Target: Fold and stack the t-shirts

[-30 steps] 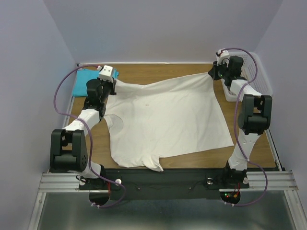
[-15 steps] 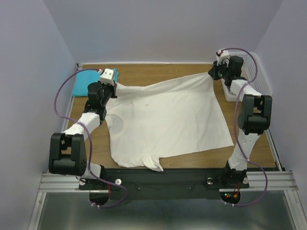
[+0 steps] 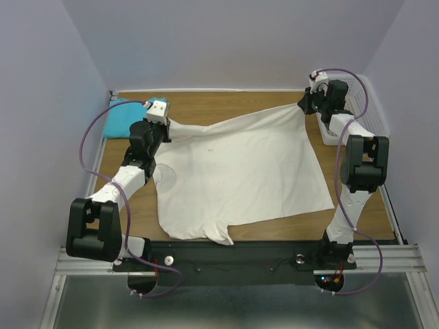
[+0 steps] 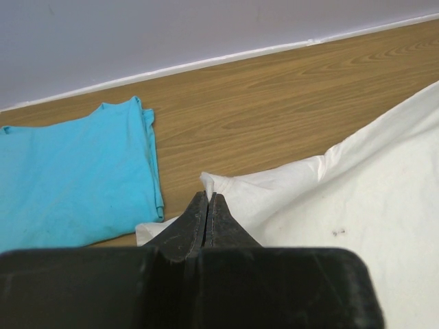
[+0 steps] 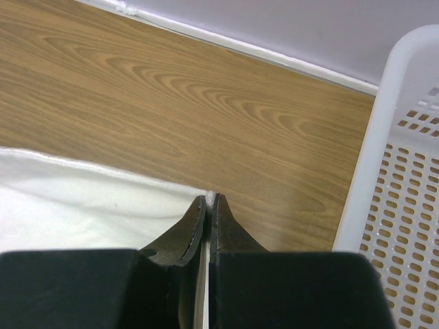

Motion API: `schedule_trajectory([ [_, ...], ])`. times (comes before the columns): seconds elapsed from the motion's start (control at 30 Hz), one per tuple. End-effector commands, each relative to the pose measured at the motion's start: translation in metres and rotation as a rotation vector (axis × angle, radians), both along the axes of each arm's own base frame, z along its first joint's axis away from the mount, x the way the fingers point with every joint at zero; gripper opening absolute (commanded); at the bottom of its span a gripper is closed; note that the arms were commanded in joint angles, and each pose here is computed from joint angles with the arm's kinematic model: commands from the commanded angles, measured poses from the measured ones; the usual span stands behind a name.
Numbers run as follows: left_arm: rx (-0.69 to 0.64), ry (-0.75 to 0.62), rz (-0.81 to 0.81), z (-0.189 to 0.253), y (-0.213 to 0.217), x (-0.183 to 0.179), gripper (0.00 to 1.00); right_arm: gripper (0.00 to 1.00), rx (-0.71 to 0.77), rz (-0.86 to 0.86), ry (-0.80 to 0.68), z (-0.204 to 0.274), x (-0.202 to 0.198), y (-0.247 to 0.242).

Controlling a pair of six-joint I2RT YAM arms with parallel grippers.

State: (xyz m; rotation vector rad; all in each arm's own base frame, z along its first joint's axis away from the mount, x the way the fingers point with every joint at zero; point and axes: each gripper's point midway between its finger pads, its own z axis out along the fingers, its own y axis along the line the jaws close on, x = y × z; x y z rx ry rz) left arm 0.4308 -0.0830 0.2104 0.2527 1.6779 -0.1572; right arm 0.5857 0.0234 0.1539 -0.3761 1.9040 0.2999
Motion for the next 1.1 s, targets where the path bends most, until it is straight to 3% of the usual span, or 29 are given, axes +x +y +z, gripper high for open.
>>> schedule_trajectory([
  [0.0,-0.012,-0.068,0.018,0.023,0.002,-0.005,0.0,0.01,-0.018,-0.016,-0.116,0.042,0.002,-0.008],
  [0.57,-0.018,-0.055,0.009,0.02,0.0,-0.019,0.0,0.01,-0.042,0.004,-0.126,0.044,-0.012,-0.007],
  [1.07,-0.017,-0.059,-0.062,0.021,-0.014,-0.03,0.0,0.04,-0.032,0.002,-0.116,0.037,-0.001,-0.007],
])
